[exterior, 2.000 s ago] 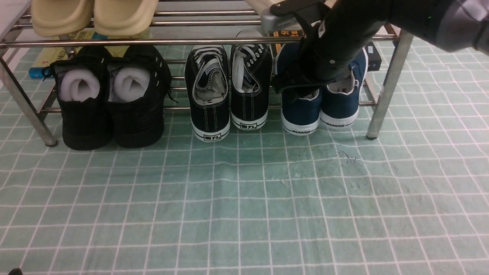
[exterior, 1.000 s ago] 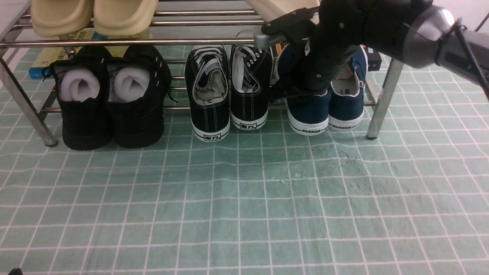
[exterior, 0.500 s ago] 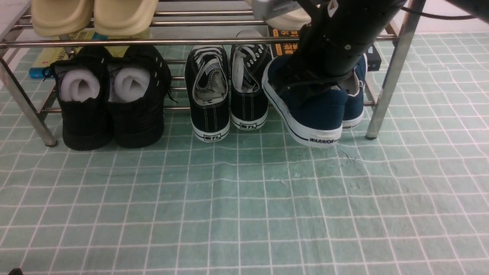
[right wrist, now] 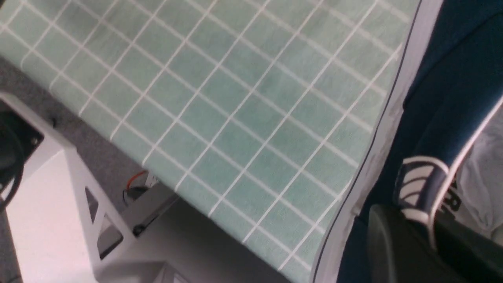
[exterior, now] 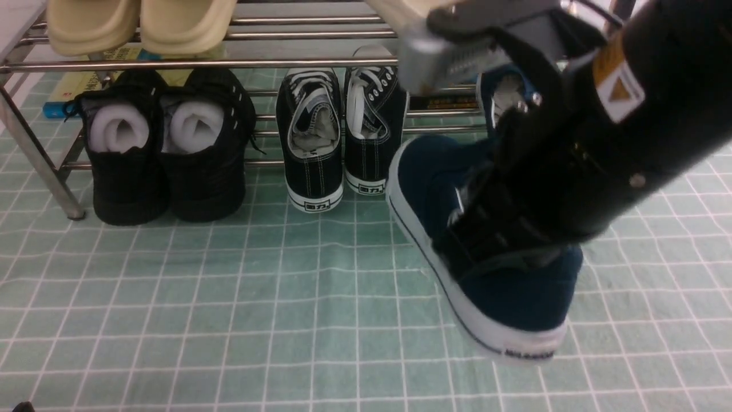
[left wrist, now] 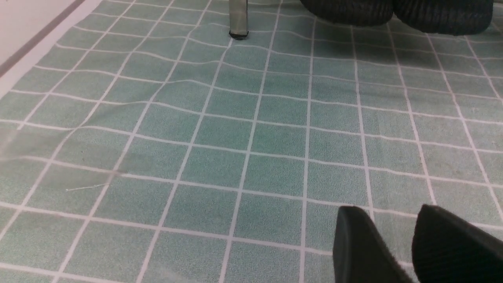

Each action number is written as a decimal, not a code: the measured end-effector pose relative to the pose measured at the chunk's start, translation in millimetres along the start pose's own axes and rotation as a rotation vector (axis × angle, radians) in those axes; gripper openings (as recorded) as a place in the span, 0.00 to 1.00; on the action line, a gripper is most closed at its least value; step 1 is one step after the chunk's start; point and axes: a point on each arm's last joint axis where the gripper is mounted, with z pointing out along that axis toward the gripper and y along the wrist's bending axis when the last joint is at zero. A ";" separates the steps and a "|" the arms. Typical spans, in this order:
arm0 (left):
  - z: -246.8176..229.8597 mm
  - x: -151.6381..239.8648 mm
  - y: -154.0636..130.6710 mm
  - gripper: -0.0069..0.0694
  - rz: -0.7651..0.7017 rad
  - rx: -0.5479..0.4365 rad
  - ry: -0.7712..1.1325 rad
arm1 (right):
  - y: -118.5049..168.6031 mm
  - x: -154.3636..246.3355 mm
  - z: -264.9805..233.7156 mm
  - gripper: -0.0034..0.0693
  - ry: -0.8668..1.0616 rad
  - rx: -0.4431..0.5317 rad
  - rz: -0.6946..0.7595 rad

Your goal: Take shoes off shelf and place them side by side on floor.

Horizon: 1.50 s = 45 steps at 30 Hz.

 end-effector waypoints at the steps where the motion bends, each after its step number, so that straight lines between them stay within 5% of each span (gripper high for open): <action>1: 0.0 0.0 0.0 0.41 0.000 0.000 0.000 | 2.5 4.5 6.9 0.10 0.027 0.003 0.002; 9: 0.0 0.0 0.0 0.41 0.000 0.000 0.000 | 25.7 8.0 85.5 0.10 0.154 0.036 -0.040; 15: 0.0 0.0 0.0 0.41 0.000 0.000 0.000 | 21.0 -5.0 136.1 0.10 0.182 0.149 -0.034; 28: 0.0 0.0 0.0 0.41 0.000 0.000 0.000 | 17.6 -29.5 131.8 0.10 0.088 0.277 0.019; 45: 0.0 0.0 0.0 0.41 0.000 0.000 0.000 | 0.2 -37.9 185.7 0.10 0.071 0.391 0.105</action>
